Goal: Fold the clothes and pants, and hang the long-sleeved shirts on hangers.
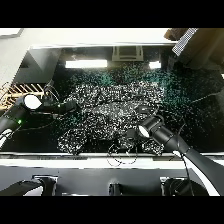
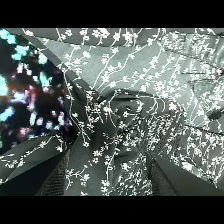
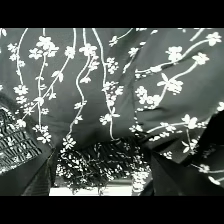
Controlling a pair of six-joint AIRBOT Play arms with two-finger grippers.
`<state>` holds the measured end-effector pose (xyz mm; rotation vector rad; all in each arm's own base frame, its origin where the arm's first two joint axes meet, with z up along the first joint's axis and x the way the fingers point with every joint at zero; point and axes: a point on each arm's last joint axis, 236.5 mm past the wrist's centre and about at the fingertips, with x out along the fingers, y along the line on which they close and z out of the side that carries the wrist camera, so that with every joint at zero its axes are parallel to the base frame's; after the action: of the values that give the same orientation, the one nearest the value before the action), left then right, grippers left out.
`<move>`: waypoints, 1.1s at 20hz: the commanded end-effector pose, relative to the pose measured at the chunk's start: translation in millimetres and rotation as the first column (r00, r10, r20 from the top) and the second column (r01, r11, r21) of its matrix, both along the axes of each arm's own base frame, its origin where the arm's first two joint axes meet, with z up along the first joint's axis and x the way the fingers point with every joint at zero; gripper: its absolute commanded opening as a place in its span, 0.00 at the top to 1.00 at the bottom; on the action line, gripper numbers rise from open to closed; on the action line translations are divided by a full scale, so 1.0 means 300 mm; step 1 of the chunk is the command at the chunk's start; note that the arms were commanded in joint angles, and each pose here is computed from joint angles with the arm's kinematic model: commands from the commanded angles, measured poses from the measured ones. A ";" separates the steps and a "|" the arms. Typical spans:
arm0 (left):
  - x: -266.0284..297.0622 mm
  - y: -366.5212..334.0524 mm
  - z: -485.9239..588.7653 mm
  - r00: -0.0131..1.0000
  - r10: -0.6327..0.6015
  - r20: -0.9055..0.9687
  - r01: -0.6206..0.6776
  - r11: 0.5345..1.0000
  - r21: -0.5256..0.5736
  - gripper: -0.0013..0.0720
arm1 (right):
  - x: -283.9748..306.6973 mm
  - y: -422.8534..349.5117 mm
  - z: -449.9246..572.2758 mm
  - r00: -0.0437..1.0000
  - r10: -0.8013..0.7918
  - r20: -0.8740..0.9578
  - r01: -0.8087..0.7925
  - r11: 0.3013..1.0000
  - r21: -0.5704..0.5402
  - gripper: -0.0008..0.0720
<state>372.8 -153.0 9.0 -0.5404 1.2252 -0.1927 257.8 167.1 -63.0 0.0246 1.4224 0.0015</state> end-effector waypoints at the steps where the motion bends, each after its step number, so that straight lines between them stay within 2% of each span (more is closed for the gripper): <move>1: 0.000 0.007 -0.003 1.000 -0.003 0.003 0.003 1.000 0.012 0.24 | -0.027 0.040 -0.011 0.998 0.042 -0.036 -0.041 0.998 0.041 0.10; 9: -0.001 0.006 -0.003 1.000 -0.004 0.002 0.004 1.000 0.012 0.24 | -0.099 0.024 0.007 0.992 0.052 -0.112 -0.049 0.998 0.034 0.10; 15: -0.001 0.008 -0.004 1.000 -0.005 0.002 0.005 1.000 0.015 0.24 | -0.095 0.005 0.152 1.000 0.018 0.005 -0.019 0.997 0.075 0.11; 17: 0.000 0.009 -0.004 1.000 -0.004 0.003 0.004 1.000 0.015 0.24 | -0.105 0.046 0.149 0.997 0.070 0.041 -0.072 0.996 0.052 0.12; 20: 0.000 0.009 -0.004 1.000 -0.004 0.003 0.004 1.000 0.015 0.24 | -0.120 0.070 0.080 0.990 0.122 0.070 -0.115 0.988 -0.099 0.13; 22: 0.000 0.009 -0.004 1.000 -0.005 0.003 0.005 1.000 0.016 0.24 | -0.136 0.114 0.019 0.991 0.126 0.049 -0.120 0.987 -0.107 0.13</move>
<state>372.7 -150.5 7.7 -0.5255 1.2253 -0.1876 218.7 190.5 -40.9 -0.0964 1.3913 0.0622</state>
